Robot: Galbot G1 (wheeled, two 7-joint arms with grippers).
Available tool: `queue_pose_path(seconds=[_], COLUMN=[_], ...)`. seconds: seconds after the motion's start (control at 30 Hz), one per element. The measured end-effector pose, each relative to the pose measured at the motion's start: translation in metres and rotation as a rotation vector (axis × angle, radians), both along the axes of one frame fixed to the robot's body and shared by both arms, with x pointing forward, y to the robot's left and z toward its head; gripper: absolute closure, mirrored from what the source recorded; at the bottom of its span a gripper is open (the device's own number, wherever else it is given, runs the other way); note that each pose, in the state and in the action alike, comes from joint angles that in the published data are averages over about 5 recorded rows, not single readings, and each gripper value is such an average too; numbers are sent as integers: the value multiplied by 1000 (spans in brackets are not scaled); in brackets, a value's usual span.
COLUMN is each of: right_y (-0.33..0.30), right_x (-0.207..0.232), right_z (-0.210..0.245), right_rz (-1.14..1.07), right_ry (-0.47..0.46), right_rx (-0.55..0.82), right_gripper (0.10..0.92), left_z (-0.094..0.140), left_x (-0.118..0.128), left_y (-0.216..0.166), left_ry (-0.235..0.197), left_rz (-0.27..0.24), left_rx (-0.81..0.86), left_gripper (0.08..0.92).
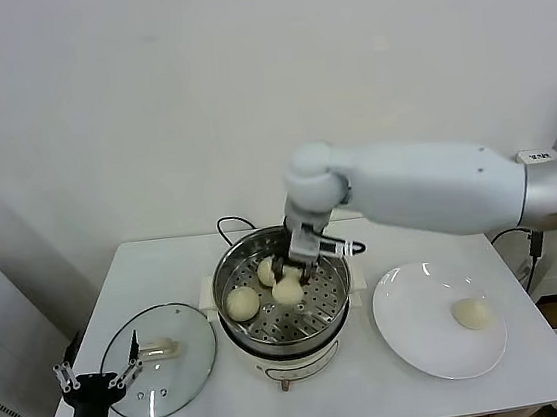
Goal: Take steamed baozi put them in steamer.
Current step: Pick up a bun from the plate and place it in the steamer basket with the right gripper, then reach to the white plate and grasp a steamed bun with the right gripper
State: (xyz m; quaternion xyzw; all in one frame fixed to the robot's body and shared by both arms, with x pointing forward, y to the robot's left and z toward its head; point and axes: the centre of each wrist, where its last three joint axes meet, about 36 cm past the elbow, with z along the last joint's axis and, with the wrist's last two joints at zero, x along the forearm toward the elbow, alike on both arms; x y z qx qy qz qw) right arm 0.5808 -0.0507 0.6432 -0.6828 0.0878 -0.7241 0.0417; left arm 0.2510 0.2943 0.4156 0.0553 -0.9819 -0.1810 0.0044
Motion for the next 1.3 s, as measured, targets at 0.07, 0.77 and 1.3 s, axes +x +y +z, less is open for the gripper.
queue_pose_path(seconds=[0.07,0.77,1.3], right_y=[3,6,-142], right_x=[-6,-19,84], right_z=[-8,-20,59], right_rz=[46,182,-686], right_ry=[-1,-54,44], right_rx=[-11,-36,140], right_gripper=[606,274,200], left_z=[0,-1,3], left_x=[0,1,7], left_y=[0,-3,-3], left_ry=[-1,-3,-9], left_rz=[0,-5,-19], left_rx=[-1,-5,7], left_gripper=[177,177,177])
